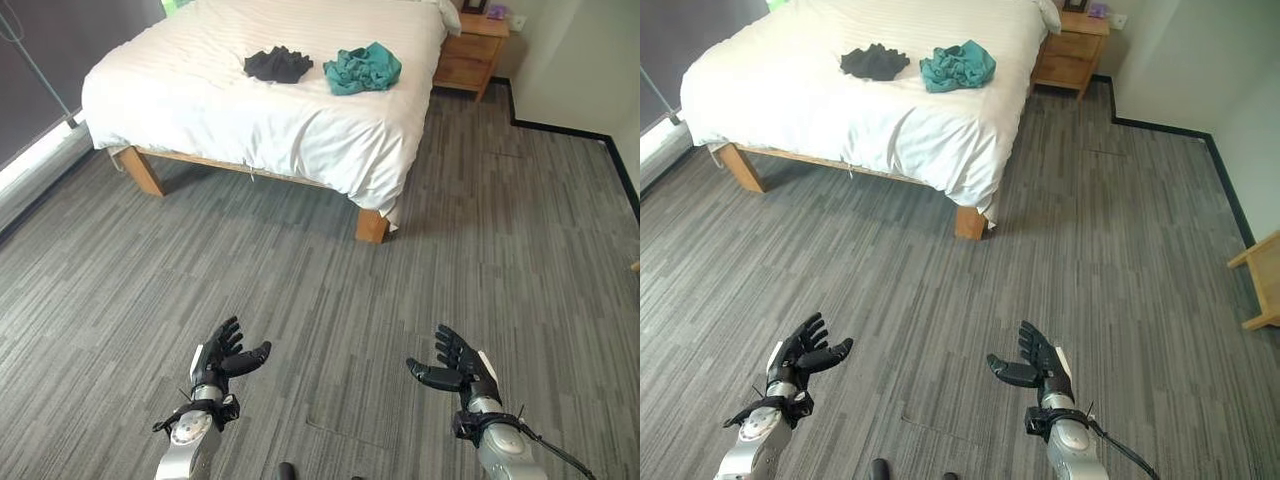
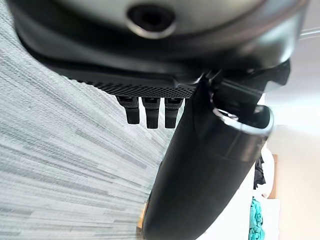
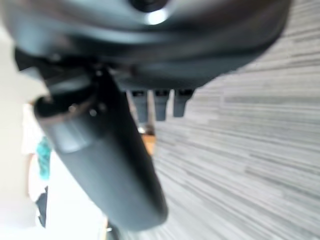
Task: Pick up bed clothes into laundry basket.
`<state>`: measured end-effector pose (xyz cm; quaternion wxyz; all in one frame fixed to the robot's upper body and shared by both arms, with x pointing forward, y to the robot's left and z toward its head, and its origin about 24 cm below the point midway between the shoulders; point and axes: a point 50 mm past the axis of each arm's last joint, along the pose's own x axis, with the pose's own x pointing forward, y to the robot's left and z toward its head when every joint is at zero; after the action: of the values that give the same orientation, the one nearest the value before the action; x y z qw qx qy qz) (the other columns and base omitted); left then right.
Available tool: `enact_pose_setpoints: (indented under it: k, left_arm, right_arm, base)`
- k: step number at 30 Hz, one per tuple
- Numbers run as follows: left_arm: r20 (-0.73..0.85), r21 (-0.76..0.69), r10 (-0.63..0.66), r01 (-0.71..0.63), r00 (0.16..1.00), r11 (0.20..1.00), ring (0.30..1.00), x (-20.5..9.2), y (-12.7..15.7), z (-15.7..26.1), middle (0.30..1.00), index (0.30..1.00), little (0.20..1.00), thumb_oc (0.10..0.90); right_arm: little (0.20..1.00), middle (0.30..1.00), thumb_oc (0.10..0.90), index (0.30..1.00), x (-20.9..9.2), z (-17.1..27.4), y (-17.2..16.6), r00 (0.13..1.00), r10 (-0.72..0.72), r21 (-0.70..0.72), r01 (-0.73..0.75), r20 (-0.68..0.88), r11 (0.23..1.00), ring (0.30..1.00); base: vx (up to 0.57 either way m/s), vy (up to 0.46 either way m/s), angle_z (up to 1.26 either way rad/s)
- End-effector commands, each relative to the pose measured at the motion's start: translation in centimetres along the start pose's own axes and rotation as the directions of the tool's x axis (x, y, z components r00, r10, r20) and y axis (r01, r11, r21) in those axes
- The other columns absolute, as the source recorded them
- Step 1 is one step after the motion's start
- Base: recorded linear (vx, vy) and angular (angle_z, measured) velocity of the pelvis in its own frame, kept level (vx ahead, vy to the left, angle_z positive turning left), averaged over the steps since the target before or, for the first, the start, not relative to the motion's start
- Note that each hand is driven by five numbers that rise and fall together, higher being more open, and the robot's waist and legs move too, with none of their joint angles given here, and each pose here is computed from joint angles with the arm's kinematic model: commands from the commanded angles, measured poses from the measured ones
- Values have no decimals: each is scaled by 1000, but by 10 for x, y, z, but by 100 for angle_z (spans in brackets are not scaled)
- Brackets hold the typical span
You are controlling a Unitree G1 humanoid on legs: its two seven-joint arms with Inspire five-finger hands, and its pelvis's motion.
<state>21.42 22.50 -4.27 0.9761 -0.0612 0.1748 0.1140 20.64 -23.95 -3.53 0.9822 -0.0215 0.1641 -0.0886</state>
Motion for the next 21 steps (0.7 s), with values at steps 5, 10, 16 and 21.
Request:
enact_pose_setpoints:
  k: [5,10,16,21]
  left_arm:
    - [355,61,-30,9,934,998,900,13,3,81,900,900,900,800]
    - [318,96,-77,49,945,994,900,9,1,74,900,900,900,800]
    - [342,113,-107,72,933,991,900,12,-7,83,900,900,900,800]
    - [396,97,-192,167,898,981,900,21,-32,101,900,900,900,800]
  right_arm:
    - [900,900,800,900,7,63,-9,952,-17,18,12,305,1000,900]
    - [900,900,800,900,9,73,0,941,62,-25,-57,332,998,900]
    - [900,900,800,900,8,68,9,946,101,-32,-96,308,995,900]
    - [900,900,800,900,2,61,-1,956,84,-37,-76,282,996,900]
  base:
    - [47,46,0]
    - [20,127,-22]
    - [287,3,-21]
    - [493,-171,18]
